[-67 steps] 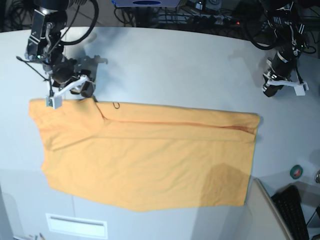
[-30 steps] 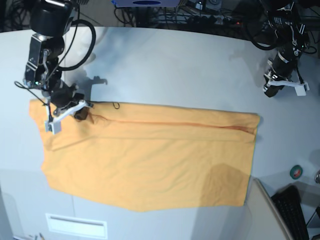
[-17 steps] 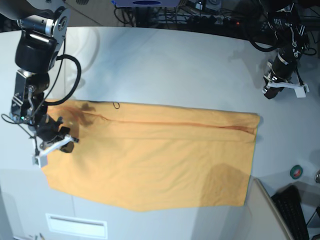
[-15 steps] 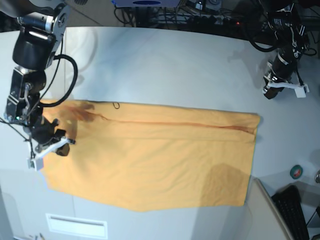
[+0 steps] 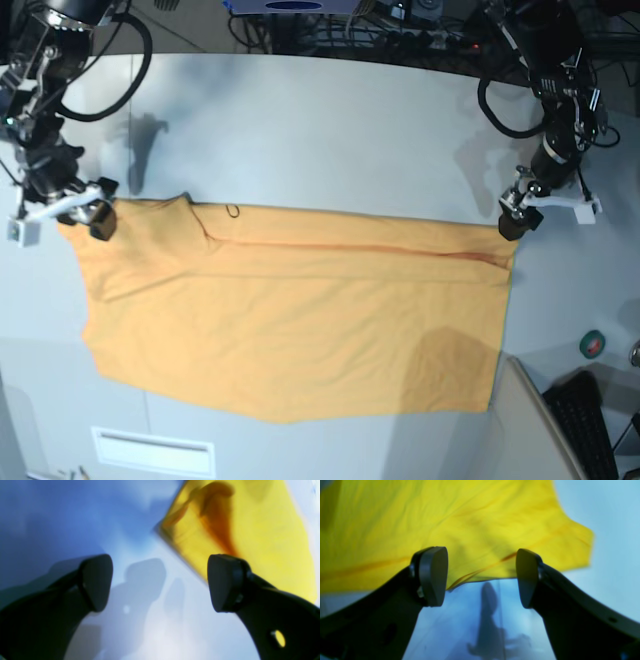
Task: Layout the t-shirt on the table in an organized manner, then fold the t-shirt properly
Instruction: 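Grasp the folded edge corners with both grippers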
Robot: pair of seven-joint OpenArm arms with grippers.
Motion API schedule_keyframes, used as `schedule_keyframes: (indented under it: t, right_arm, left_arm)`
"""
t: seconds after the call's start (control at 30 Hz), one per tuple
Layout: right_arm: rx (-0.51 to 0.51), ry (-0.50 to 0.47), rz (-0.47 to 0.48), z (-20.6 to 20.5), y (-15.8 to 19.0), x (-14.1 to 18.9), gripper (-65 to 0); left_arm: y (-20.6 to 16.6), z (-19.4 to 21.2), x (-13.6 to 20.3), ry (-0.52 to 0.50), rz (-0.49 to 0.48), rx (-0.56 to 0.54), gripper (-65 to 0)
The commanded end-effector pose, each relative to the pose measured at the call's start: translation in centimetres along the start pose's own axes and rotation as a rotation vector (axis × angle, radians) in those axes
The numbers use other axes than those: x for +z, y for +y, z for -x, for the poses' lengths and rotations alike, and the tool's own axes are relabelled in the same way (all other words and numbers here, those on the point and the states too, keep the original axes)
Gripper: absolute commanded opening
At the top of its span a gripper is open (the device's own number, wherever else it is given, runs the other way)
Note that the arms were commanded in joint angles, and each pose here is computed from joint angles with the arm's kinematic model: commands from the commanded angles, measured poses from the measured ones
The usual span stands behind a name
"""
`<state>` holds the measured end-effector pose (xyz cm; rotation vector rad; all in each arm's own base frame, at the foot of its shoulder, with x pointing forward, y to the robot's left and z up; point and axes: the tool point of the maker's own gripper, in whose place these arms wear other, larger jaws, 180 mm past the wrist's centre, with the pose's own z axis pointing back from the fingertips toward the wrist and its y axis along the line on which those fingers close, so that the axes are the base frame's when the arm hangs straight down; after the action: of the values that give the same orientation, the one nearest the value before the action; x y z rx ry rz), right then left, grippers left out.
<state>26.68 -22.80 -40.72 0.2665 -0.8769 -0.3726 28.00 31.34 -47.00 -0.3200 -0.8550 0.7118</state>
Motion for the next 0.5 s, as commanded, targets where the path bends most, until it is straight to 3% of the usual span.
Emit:
schedule_keyframes:
  t: [0.0,0.17,0.27,0.47]
  right_arm:
    - [-0.025,-0.072,0.003,-1.9,-0.7,0.6,-27.2]
    - [-0.181,-0.045,0.036,0.4,-4.4,0.9,-33.9]
    - [-0.249,-0.038,0.06,1.5,-6.1,1.0,-33.8]
    - [-0.311,-0.023,0.094,3.0,-7.7,1.2,-33.6]
  left_arm:
    - [-0.5,-1.4,-0.4,-0.018,0.004,-0.023,-13.2]
    - [-1.5,-1.8,-2.4,-0.007,-0.015,-0.075,-16.3]
    - [-1.4,-1.3,-3.3,-0.033,-0.019,-0.048,-16.5]
    - [-3.0,2.3,-5.1,0.018,0.019,-0.127,-17.3]
